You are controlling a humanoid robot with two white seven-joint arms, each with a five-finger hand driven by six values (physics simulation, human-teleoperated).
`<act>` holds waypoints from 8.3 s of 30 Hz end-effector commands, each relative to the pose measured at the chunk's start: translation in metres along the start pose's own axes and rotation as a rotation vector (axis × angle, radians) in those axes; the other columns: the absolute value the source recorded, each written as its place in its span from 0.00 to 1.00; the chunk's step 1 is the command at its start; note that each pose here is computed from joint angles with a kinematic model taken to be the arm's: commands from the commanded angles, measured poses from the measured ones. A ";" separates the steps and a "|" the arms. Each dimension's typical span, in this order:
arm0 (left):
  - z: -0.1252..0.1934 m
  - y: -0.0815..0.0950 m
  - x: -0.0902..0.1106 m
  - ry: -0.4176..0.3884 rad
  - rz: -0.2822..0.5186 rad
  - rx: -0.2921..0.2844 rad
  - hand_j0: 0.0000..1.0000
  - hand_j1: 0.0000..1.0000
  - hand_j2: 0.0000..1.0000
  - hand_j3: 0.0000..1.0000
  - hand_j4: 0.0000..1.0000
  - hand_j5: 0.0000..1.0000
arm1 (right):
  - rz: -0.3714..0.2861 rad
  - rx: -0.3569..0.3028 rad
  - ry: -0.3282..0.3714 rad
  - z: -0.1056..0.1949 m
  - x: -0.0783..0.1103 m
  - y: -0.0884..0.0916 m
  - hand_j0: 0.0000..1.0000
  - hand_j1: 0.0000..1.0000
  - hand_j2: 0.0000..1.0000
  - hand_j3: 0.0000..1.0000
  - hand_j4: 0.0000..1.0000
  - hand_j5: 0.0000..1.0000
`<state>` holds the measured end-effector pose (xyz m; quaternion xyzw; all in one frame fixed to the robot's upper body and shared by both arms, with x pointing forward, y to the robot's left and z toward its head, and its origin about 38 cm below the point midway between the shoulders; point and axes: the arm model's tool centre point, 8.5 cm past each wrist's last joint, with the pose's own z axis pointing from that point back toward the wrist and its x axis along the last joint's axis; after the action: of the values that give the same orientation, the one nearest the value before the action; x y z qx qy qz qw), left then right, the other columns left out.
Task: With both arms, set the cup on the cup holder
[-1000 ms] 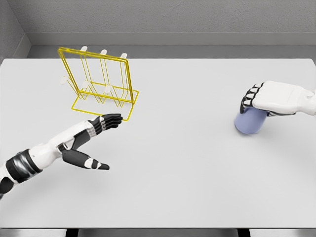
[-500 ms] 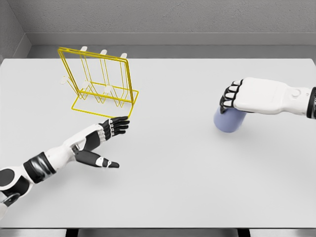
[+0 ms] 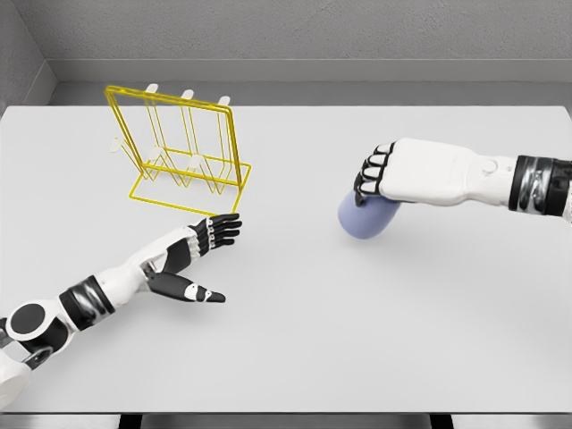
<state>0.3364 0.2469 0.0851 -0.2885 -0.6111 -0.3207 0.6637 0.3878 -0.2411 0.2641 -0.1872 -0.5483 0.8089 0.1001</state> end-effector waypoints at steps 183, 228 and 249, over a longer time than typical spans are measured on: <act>-0.049 0.017 0.115 -0.212 -0.137 -0.032 0.63 0.63 0.63 0.63 0.63 0.63 | -0.608 -0.457 0.310 0.126 -0.023 0.068 1.00 1.00 1.00 1.00 1.00 1.00; -0.020 0.085 0.155 -0.231 -0.192 0.131 0.63 0.63 0.63 0.63 0.63 0.63 | -0.612 -0.456 0.313 0.127 -0.023 0.070 1.00 1.00 1.00 1.00 1.00 1.00; -0.020 0.098 0.155 -0.224 -0.198 0.163 0.63 0.63 0.63 0.63 0.63 0.63 | -0.614 -0.457 0.315 0.127 -0.024 0.070 1.00 1.00 1.00 1.00 1.00 1.00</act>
<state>0.4319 0.2810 0.2391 -0.2059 -0.7305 -0.3024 0.5767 0.3602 -0.3839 0.2448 -0.1555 -0.7201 0.5633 0.3740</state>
